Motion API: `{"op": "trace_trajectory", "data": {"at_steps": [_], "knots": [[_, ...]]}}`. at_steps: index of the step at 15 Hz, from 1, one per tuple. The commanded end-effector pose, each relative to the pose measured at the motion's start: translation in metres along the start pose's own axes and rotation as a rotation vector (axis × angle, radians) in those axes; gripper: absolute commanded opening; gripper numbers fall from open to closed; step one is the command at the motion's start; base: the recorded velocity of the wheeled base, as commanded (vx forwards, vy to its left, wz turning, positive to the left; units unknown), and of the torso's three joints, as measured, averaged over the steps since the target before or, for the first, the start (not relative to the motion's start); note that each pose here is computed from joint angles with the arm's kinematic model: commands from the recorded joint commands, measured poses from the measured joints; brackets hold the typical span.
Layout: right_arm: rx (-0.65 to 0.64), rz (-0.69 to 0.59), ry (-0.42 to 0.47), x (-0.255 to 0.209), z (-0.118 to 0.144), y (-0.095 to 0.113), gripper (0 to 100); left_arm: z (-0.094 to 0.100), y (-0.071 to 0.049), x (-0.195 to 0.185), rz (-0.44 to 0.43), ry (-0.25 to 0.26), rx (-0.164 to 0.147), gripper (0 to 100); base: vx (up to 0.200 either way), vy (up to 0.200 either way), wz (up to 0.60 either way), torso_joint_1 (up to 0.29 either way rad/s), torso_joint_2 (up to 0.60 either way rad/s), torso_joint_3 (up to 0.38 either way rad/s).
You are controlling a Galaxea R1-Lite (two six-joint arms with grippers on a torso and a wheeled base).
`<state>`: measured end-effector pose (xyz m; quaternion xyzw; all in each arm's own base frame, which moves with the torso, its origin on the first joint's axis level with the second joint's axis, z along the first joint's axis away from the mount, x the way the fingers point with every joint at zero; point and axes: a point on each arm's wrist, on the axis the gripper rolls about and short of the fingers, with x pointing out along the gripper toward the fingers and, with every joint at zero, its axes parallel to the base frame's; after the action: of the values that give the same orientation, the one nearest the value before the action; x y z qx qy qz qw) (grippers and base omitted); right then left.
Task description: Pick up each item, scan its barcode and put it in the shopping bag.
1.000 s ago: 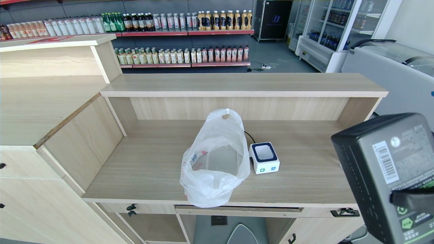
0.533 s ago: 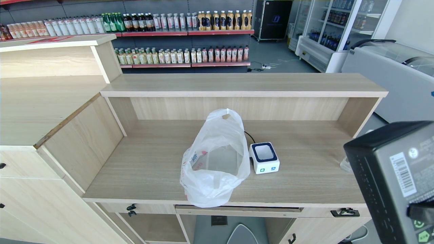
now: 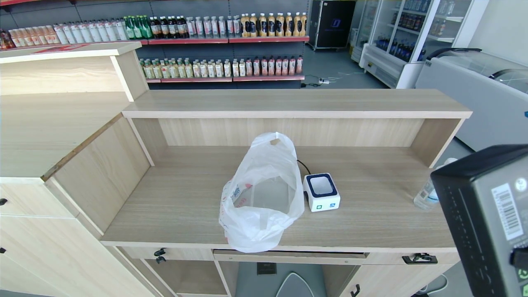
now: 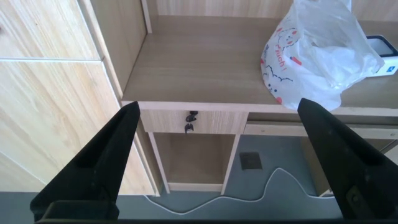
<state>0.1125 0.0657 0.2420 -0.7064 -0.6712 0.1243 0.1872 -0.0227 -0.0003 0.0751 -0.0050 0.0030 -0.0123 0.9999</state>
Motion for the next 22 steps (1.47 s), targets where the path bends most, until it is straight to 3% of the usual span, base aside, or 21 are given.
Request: {"op": "trace_trajectory", "data": {"at_steps": [1, 4, 5, 6, 7, 8, 9, 11, 12, 13, 14, 15, 17, 18, 22], "knots": [[-0.006, -0.002, 0.002, 0.000, -0.001, -0.001, 0, 0.000, 0.000, 0.000, 0.000, 0.000, -0.001, 100, 0.000, 0.000, 0.00, 0.000, 0.00, 0.000], [0.034, 0.006, 0.001, 0.000, 0.000, 0.000, 0, 0.000, 0.000, 0.000, 0.000, 0.000, -0.001, 100, 0.000, 0.000, 0.00, 0.000, 0.00, 0.000], [0.172, 0.040, 0.007, 0.000, -0.001, 0.004, 0, 0.000, 0.000, 0.000, 0.000, 0.000, -0.001, 100, 0.000, 0.000, 0.00, 0.000, 0.00, 0.000], [0.585, 0.256, 0.155, -0.014, 0.002, 0.019, 0, 0.000, 0.000, 0.000, 0.000, 0.000, -0.001, 100, 0.000, 0.000, 0.00, 0.000, 0.00, 0.000], [0.865, 0.403, 0.362, -0.028, 0.003, 0.025, 0, 0.000, 0.000, 0.000, 0.000, 0.000, -0.001, 100, 0.000, 0.000, 0.00, 0.000, 0.00, 0.000], [1.066, 0.466, 0.577, -0.038, 0.001, 0.024, 0, 0.000, 0.000, 0.000, 0.000, 0.000, -0.001, 100, 0.000, 0.000, 0.00, 0.000, 0.00, 0.000], [1.276, 0.500, 0.954, -0.048, -0.002, 0.026, 0, 0.000, 0.000, 0.000, 0.000, 0.000, -0.001, 100, 0.000, 0.000, 0.00, 0.000, 0.00, 0.000], [1.394, 0.459, 1.502, -0.062, -0.007, 0.033, 0, 0.000, 0.000, 0.000, 0.000, 0.000, -0.001, 100, 0.000, 0.000, 0.00, 0.000, 0.00, 0.000], [1.452, 0.394, 1.635, -0.064, -0.009, 0.038, 0, 0.000, 0.000, 0.000, 0.000, 0.000, -0.001, 100, 0.000, 0.000, 0.00, 0.000, 0.00, 0.000], [1.590, 0.205, 1.726, -0.064, -0.015, 0.042, 0, 0.000, 0.000, 0.000, 0.000, 0.000, -0.001, 100, 0.000, 0.000, 0.00, 0.000, 0.00, 0.000], [1.616, 0.156, 1.748, -0.065, -0.016, 0.043, 0, 0.000, 0.000, 0.000, 0.000, -0.001, -0.001, 100, 0.000, 0.000, 0.00, 0.000, 0.00, 0.000], [1.602, 0.105, 1.889, -0.081, -0.012, 0.055, 0, 0.000, 0.000, 0.000, 0.000, -0.001, -0.001, 100, 0.000, 0.000, 0.00, 0.000, 0.00, 0.000], [1.467, 0.206, 2.104, -0.116, 0.000, 0.067, 0, 0.000, 0.000, 0.000, 0.000, 0.000, -0.001, 100, 0.000, 0.000, 0.00, 0.000, 0.00, 0.000], [1.438, 0.237, 2.149, -0.124, 0.002, 0.070, 0, 0.000, 0.000, 0.000, 0.000, 0.000, -0.001, 100, 0.000, 0.000, 0.00, 0.000, 0.00, 0.000], [1.427, 0.205, 2.134, -0.127, -0.001, 0.079, 0, 0.000, 0.000, 0.000, 0.000, -0.001, -0.001, 100, 0.000, 0.000, 0.00, 0.000, 0.00, 0.000]]}}
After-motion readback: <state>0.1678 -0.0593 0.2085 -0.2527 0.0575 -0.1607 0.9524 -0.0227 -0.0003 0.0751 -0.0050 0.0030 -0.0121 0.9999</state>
